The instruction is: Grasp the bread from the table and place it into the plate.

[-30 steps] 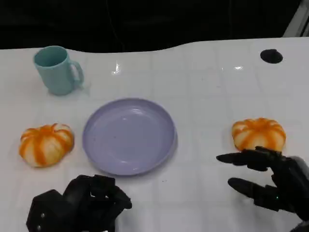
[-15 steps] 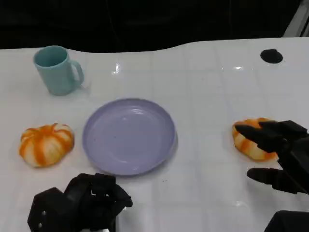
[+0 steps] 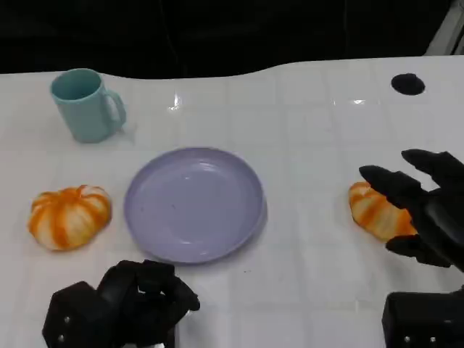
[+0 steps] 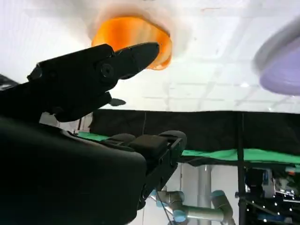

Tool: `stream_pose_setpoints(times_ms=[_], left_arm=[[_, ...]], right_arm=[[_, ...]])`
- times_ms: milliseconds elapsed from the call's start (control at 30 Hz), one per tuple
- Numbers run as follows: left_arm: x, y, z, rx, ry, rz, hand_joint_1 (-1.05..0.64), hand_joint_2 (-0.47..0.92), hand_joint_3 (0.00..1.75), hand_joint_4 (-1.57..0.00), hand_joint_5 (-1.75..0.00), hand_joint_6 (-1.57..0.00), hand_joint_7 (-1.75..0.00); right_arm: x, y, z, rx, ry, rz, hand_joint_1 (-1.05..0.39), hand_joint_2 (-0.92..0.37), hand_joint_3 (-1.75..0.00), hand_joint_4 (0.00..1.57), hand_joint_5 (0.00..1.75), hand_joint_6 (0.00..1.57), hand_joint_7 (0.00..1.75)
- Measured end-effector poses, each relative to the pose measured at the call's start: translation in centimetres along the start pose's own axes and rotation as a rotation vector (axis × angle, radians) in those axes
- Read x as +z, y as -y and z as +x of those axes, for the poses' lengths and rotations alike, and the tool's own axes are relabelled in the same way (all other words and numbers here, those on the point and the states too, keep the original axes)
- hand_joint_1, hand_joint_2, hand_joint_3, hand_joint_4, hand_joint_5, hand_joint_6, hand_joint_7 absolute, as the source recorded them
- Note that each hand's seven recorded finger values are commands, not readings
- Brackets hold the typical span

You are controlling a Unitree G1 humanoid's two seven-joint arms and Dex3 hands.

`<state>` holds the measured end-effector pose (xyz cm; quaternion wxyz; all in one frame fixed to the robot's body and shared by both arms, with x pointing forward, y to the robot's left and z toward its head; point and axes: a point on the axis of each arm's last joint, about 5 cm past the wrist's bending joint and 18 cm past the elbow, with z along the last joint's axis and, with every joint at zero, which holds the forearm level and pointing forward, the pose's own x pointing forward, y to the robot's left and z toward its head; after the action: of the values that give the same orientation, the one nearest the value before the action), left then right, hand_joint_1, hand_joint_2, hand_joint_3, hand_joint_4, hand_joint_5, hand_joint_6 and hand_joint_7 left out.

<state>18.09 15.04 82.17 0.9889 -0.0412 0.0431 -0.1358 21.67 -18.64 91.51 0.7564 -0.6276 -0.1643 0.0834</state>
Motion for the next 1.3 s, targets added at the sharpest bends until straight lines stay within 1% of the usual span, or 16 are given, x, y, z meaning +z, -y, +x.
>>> stream_pose_setpoints(times_ms=[133, 200, 400, 500, 667, 800, 1033, 1200, 1267, 1300], left_arm=[[0.0, 0.1, 0.0, -0.001, 0.007, 0.000, -1.05, 0.56, 0.61, -1.57, -1.18, -1.47, -0.63], [0.0, 0.1, 0.0, -0.001, 0.008, -0.001, -1.05, 0.56, 0.62, -1.57, -1.18, -1.47, -0.64], [0.0, 0.1, 0.0, -0.001, 0.009, -0.003, -1.05, 0.56, 0.62, -1.57, -1.18, -1.47, -0.64], [0.1, 0.2, 0.0, -0.001, 0.012, -0.002, -1.05, 0.55, 0.63, -1.57, -1.18, -1.47, -0.64], [0.2, 0.2, 0.0, 0.000, 0.017, -0.002, -1.05, 0.55, 0.64, -1.57, -1.18, -1.47, -0.64], [0.1, 0.2, -0.2, 0.002, 0.014, -0.003, -1.05, 0.55, 0.64, -1.57, -1.18, -1.46, -0.65], [0.0, 0.2, -0.4, 0.005, 0.004, -0.006, -1.05, 0.53, 0.65, -1.57, -1.19, -1.47, -0.65], [0.0, 0.2, -0.4, 0.005, 0.006, -0.006, -1.05, 0.53, 0.66, -1.57, -1.19, -1.47, -0.65], [0.1, 0.2, -0.4, 0.005, 0.009, -0.005, -1.05, 0.53, 0.67, -1.57, -1.19, -1.47, -0.65], [0.1, 0.2, -0.4, 0.005, 0.010, -0.005, -1.05, 0.54, 0.67, -1.57, -1.19, -1.47, -0.65]], right_arm=[[0.0, -0.04, 0.6, 0.024, -0.015, -0.027, -0.30, -0.75, 0.00, 0.00, 0.46, 0.36, 0.01], [0.0, -0.23, 0.9, 0.041, -0.022, -0.030, -0.28, -0.74, 0.00, 0.01, 0.47, 0.36, 0.01], [-0.1, -1.22, 1.6, 0.112, -0.032, -0.042, -0.26, -0.73, 0.00, 0.02, 0.44, 0.35, 0.00], [-0.2, -1.53, 2.0, 0.138, -0.028, -0.051, -0.27, -0.73, 0.00, 0.06, 0.39, 0.36, 0.00], [-0.5, -2.19, 2.6, 0.180, -0.030, -0.065, -0.25, -0.73, 0.00, 0.09, 0.33, 0.35, 0.00], [-0.9, -2.76, 3.0, 0.214, -0.045, -0.074, -0.25, -0.74, 0.00, 0.11, 0.30, 0.35, 0.00], [-1.2, -2.75, 4.5, 0.226, -0.048, -0.105, -0.29, -0.76, -0.01, 0.12, 0.24, 0.32, 0.00], [-1.3, -3.14, 5.0, 0.256, -0.053, -0.114, -0.30, -0.77, -0.01, 0.14, 0.21, 0.32, 0.00], [-1.5, -3.27, 5.3, 0.266, -0.060, -0.114, -0.29, -0.78, -0.01, 0.18, 0.19, 0.34, 0.01], [-1.5, -3.32, 5.3, 0.266, -0.062, -0.111, -0.28, -0.79, -0.01, 0.23, 0.16, 0.36, 0.01]])
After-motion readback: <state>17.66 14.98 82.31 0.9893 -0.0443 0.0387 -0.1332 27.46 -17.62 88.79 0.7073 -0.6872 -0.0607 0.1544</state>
